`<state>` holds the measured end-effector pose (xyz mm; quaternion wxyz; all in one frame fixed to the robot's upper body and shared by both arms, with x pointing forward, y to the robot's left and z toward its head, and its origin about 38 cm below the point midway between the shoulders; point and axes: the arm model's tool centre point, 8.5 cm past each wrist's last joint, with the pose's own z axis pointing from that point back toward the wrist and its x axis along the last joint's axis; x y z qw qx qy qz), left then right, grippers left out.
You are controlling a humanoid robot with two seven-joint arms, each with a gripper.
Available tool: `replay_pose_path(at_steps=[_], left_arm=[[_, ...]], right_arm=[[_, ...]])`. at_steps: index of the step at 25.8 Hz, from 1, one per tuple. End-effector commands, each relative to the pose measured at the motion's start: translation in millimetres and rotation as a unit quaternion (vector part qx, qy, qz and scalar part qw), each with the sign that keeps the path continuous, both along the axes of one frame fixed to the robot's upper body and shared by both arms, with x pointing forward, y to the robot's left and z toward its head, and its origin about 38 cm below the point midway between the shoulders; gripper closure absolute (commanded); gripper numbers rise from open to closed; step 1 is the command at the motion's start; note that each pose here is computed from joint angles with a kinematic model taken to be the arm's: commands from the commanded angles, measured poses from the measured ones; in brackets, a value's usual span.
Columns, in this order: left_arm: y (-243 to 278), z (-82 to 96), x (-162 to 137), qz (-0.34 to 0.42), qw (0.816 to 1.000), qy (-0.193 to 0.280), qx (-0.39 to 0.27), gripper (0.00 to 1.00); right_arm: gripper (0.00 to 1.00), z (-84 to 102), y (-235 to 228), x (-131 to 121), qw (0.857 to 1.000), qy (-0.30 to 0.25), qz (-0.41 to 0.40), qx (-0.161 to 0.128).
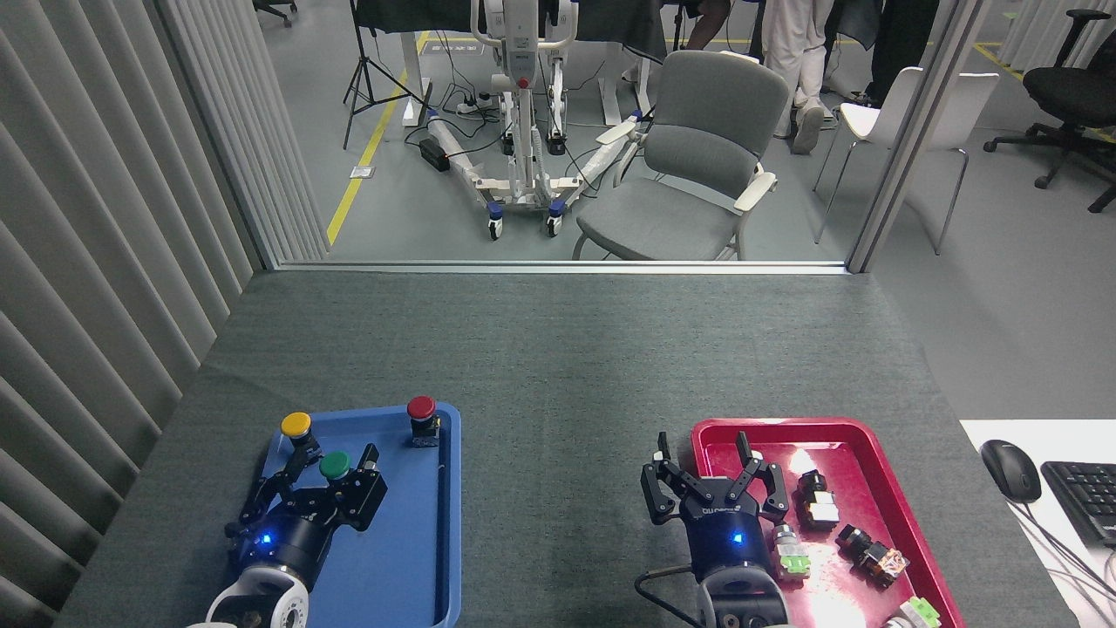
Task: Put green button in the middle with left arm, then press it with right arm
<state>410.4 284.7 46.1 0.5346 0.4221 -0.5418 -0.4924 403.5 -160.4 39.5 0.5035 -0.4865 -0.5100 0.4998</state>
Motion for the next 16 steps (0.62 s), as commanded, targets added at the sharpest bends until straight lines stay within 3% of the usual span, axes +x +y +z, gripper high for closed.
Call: replay_pose_path(at_steps=[1,4,16], left_arm=[[-0.5,0.4,-0.1,-0.001,1.0,0.0,0.0,0.0],[3.5,-6.7,0.9,0.004,1.0,0.011,0.004,0.0],[-3.7,3.1,-0.5,-0.005,1.0,-0.004,0.001,0.0]], right_arm=[[0.0,0.5,1.0,0.0,1.0,-0.002,-0.001,0.001],[0.0,0.8,1.2,0.0,1.0,-0.004,-0.001,0.002],[0.0,0.2,3.1,-1.1,1.0,-0.004,0.0,0.004]])
